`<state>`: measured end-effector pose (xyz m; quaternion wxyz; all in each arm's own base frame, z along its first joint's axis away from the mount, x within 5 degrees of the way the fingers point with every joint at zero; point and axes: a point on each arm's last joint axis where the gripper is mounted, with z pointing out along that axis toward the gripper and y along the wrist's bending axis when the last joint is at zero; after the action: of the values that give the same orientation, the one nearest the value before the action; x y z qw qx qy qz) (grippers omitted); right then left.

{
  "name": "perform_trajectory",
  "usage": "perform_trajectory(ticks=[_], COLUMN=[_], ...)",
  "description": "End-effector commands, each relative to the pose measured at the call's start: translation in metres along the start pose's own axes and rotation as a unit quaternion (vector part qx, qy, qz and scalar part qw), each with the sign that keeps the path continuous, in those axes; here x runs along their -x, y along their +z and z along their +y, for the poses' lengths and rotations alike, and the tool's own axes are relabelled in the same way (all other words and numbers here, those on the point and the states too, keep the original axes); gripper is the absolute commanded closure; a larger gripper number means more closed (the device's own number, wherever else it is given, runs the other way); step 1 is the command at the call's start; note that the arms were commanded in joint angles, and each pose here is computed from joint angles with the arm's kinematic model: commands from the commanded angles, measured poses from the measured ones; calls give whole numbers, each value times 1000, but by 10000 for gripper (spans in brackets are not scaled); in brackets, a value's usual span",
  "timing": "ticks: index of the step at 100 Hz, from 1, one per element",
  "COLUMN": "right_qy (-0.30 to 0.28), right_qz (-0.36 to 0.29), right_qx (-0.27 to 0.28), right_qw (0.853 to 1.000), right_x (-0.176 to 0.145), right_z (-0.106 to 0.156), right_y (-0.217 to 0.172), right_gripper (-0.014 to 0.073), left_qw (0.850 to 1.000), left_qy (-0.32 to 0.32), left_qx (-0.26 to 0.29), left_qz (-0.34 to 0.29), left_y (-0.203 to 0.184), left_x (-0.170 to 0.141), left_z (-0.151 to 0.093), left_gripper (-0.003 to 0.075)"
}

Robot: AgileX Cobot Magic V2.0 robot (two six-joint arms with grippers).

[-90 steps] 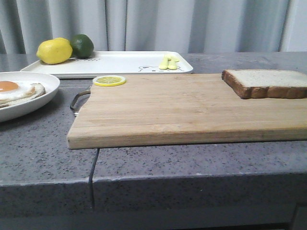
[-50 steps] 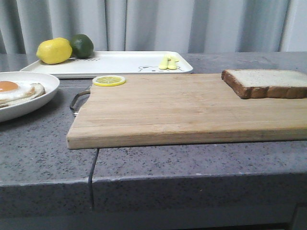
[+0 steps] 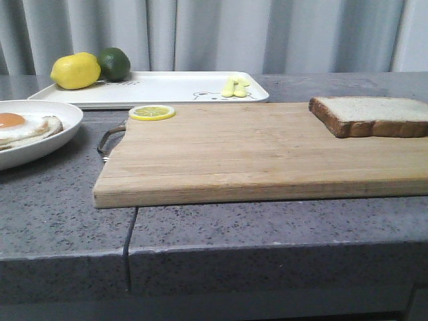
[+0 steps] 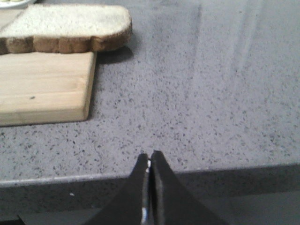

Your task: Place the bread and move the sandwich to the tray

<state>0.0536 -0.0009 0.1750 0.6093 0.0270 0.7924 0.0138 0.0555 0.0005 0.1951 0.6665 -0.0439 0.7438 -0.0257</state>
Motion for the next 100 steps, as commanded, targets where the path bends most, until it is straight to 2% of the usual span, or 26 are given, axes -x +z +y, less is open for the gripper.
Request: perform_trajectory(ticks=[1, 26, 39, 58, 71, 89, 100], right_qy=[0, -10, -12, -12, -5, 38, 36], right_qz=[-73, -105, -154, -137, -127, -49, -68], right_qx=[2, 2, 6, 5, 5, 12, 11], right_qw=[997, 994, 988, 990, 992, 998, 997], right_x=[11, 17, 26, 35, 53, 87, 100], right_z=[1, 1, 2, 2, 3, 6, 7], right_y=[-2, -3, -5, -7, -7, -2, 4], right_gripper=[655, 655, 654, 653, 654, 654, 654], left_qw=[996, 986, 979, 979, 984, 990, 992], left_qy=[-6, -25, -38, -38, -29, -29, -29], left_qx=[-2, -4, -5, -9, -9, -8, -6], left_qz=[-84, -164, -202, -198, -173, -138, -122], left_y=[-2, -6, -9, -13, -12, -4, 4], left_x=[10, 24, 34, 50, 66, 87, 96], left_z=[0, 0, 1, -2, -4, -7, -7], left_gripper=[739, 740, 740, 740, 740, 740, 740])
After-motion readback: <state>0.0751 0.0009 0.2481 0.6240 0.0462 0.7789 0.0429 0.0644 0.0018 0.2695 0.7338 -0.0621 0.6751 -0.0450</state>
